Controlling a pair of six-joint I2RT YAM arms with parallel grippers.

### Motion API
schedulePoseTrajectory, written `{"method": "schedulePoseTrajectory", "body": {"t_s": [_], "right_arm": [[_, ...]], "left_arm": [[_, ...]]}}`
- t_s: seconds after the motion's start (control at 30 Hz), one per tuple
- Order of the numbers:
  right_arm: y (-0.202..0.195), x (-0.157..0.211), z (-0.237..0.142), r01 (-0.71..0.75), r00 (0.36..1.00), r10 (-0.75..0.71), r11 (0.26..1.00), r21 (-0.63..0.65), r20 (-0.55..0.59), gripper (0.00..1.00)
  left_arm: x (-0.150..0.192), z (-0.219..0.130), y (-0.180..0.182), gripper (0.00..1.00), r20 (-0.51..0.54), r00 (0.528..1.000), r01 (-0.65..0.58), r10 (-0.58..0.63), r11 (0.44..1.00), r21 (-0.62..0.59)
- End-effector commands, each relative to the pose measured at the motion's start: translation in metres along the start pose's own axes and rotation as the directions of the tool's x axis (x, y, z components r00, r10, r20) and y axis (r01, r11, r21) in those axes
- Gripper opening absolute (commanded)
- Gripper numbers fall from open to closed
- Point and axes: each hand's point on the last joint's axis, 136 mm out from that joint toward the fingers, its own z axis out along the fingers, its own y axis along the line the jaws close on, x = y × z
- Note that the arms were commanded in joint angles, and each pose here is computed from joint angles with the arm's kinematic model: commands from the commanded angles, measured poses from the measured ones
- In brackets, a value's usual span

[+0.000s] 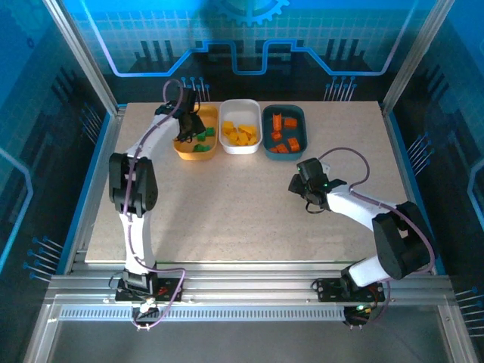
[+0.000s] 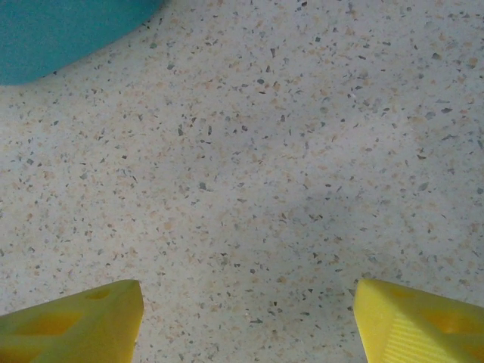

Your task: Sort the legos into containers by color

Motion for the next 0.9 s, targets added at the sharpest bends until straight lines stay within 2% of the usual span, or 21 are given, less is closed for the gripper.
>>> {"method": "schedulePoseTrajectory", "body": {"t_s": [0.0,0.1,0.2,0.37,0.43,0.5,0.57,0.6,0.63,0.67,0.73,0.83,0.87], "right_arm": [[0.004,-0.013,-0.003,-0.006,0.999,0.006,1.000,-0.011,0.033,0.76],[0.002,-0.016,-0.007,-0.003,0.999,0.004,1.000,-0.006,0.050,0.78],[0.002,-0.018,-0.009,-0.001,0.998,0.002,1.000,-0.012,0.062,0.78],[0.021,-0.022,-0.018,0.058,0.993,-0.046,0.993,-0.106,0.112,0.78],[0.032,-0.027,-0.028,0.112,0.982,-0.087,0.983,-0.145,0.167,0.78],[0.038,-0.036,-0.044,0.168,0.958,-0.131,0.977,-0.129,0.256,0.79],[0.048,-0.044,-0.062,0.169,0.951,-0.112,0.969,-0.182,0.289,0.79],[0.053,-0.047,-0.070,0.166,0.947,-0.096,0.963,-0.212,0.306,0.80],[0.061,-0.050,-0.079,0.170,0.940,-0.082,0.954,-0.247,0.330,0.94],[0.070,-0.053,-0.089,0.188,0.930,-0.078,0.940,-0.284,0.360,1.00],[0.087,-0.059,-0.111,0.246,0.900,-0.091,0.914,-0.323,0.426,1.00],[0.103,-0.071,-0.141,0.339,0.837,-0.160,0.903,-0.266,0.524,1.00],[0.109,-0.077,-0.146,0.361,0.824,-0.185,0.900,-0.245,0.535,1.00]], "left_arm": [[0.014,0.004,0.002,0.75,-0.095,0.994,-0.062,0.060,0.998,-0.021],[0.001,-0.014,-0.002,0.92,-0.046,0.997,-0.066,0.066,0.998,-0.005],[-0.007,-0.047,-0.004,0.99,0.022,0.999,-0.047,0.046,0.998,0.036],[0.014,-0.110,-0.005,0.99,0.184,0.983,-0.028,-0.009,0.981,0.194],[0.030,-0.131,-0.003,0.99,0.270,0.962,-0.080,0.026,0.979,0.190],[0.048,-0.145,0.005,0.99,0.352,0.935,-0.108,0.052,0.984,0.141],[0.070,-0.150,0.001,0.99,0.419,0.901,-0.175,0.109,0.977,0.120],[0.078,-0.153,-0.003,0.99,0.437,0.890,-0.205,0.133,0.971,0.122],[0.086,-0.154,-0.004,0.99,0.447,0.880,-0.232,0.160,0.966,0.112],[0.094,-0.155,-0.004,0.99,0.446,0.876,-0.252,0.182,0.962,0.103],[0.101,-0.160,-0.005,0.99,0.446,0.869,-0.286,0.215,0.953,0.098],[0.107,-0.172,-0.007,0.99,0.472,0.846,-0.335,0.247,0.936,0.111],[0.107,-0.177,-0.003,0.99,0.469,0.852,-0.321,0.234,0.940,0.114]]}}
